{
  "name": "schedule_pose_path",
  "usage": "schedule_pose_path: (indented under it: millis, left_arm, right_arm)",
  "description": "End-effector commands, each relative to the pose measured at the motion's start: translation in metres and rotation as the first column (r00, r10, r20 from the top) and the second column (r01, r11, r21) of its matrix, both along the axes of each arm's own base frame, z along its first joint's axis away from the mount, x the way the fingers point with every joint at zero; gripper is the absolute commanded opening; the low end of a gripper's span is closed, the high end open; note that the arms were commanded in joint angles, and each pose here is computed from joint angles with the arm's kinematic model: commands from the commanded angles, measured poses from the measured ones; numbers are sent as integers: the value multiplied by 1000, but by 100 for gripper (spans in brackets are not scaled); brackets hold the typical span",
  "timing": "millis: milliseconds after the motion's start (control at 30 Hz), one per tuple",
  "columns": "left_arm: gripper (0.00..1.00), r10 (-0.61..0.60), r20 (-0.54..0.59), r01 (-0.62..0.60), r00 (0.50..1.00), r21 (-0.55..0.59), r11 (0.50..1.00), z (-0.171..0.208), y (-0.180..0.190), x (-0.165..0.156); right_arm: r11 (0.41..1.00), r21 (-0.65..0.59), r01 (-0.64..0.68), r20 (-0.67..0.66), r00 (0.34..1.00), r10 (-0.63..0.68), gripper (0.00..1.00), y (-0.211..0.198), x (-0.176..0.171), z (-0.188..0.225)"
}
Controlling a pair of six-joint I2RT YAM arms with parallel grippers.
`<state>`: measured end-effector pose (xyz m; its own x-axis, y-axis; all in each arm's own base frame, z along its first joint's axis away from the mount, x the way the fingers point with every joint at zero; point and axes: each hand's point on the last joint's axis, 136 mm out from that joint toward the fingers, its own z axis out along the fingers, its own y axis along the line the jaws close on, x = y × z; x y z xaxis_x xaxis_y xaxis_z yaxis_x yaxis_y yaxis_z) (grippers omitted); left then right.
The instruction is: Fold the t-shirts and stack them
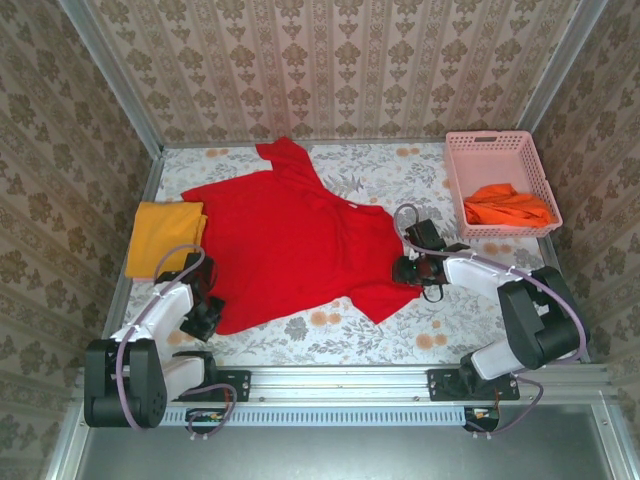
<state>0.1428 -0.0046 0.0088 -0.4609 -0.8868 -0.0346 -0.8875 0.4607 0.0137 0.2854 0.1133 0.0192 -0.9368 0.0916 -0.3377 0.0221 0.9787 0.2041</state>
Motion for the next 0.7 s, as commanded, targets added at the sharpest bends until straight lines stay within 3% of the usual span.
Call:
schedule_pose_path:
  millis: [0, 300, 400, 500, 667]
  left_arm:
    - [0, -7, 214, 8, 977, -3, 1000, -2, 0, 53]
    - [0, -6, 222, 10, 975, -16, 1000, -2, -3, 56]
    - [0, -8, 228, 12, 974, -18, 1000, -1, -3, 57]
    - [0, -10, 237, 16, 972, -22, 1000, -1, -4, 59]
    - [0, -22, 252, 28, 967, -22, 999, 4, -4, 63]
  right_arm:
    - [998, -62, 3, -44, 999, -6, 42, -3, -8, -2]
    - [977, -204, -68, -117, 992, 44, 43, 2, -13, -7]
    - [969, -230, -88, -172, 984, 49, 30, 2, -19, -9]
    - [968, -235, -94, -198, 979, 47, 3, 2, -21, -10]
    - [976, -209, -55, -129, 991, 28, 0, 5, -12, 5]
